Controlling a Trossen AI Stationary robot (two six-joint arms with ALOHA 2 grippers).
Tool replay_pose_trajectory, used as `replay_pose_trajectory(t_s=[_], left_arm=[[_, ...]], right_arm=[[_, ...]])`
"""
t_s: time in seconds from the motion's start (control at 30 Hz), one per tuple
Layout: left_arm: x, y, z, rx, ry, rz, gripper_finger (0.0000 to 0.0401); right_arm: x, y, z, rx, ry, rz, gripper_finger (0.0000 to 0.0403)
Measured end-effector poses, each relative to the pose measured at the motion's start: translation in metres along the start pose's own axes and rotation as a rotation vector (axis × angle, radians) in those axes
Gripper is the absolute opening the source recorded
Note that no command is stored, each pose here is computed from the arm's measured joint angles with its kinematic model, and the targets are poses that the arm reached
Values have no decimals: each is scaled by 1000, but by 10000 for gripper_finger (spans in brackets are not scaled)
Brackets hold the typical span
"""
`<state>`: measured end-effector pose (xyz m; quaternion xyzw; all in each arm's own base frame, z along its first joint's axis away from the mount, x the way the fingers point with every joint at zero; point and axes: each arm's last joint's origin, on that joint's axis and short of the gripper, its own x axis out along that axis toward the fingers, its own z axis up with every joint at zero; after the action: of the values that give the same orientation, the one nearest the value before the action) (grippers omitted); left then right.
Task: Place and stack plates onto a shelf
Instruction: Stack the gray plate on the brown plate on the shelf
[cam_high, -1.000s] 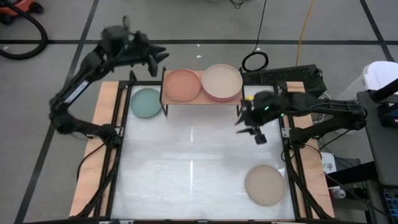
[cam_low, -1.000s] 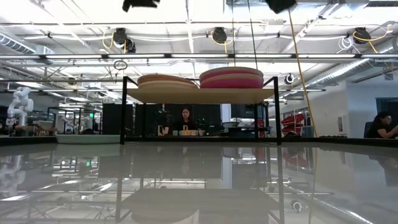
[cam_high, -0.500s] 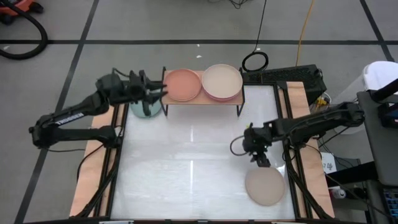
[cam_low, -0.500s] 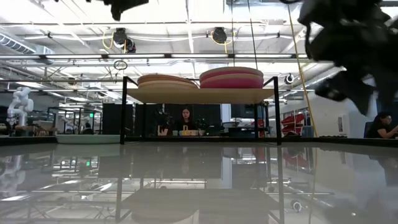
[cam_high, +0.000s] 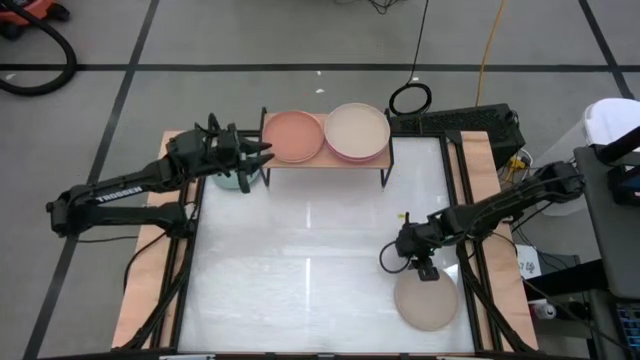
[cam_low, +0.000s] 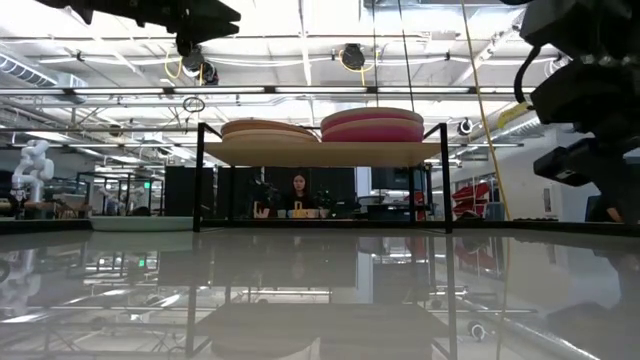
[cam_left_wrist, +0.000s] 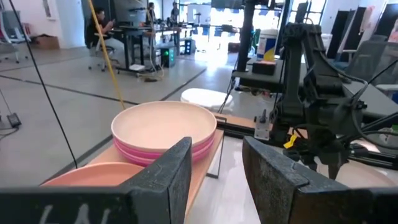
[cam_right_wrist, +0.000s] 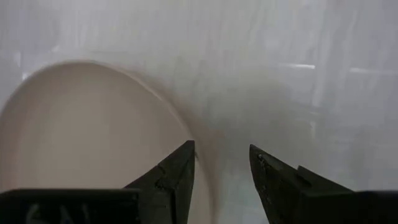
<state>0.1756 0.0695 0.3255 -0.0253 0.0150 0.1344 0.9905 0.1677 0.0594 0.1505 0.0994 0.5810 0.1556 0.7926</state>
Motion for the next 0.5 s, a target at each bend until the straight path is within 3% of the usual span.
replay_pose_trajectory(t_s=[0.5], left_arm=[[0, 0, 0, -3, 2, 0, 147]], right_arm=[[9, 0, -10, 63, 17, 24, 130]])
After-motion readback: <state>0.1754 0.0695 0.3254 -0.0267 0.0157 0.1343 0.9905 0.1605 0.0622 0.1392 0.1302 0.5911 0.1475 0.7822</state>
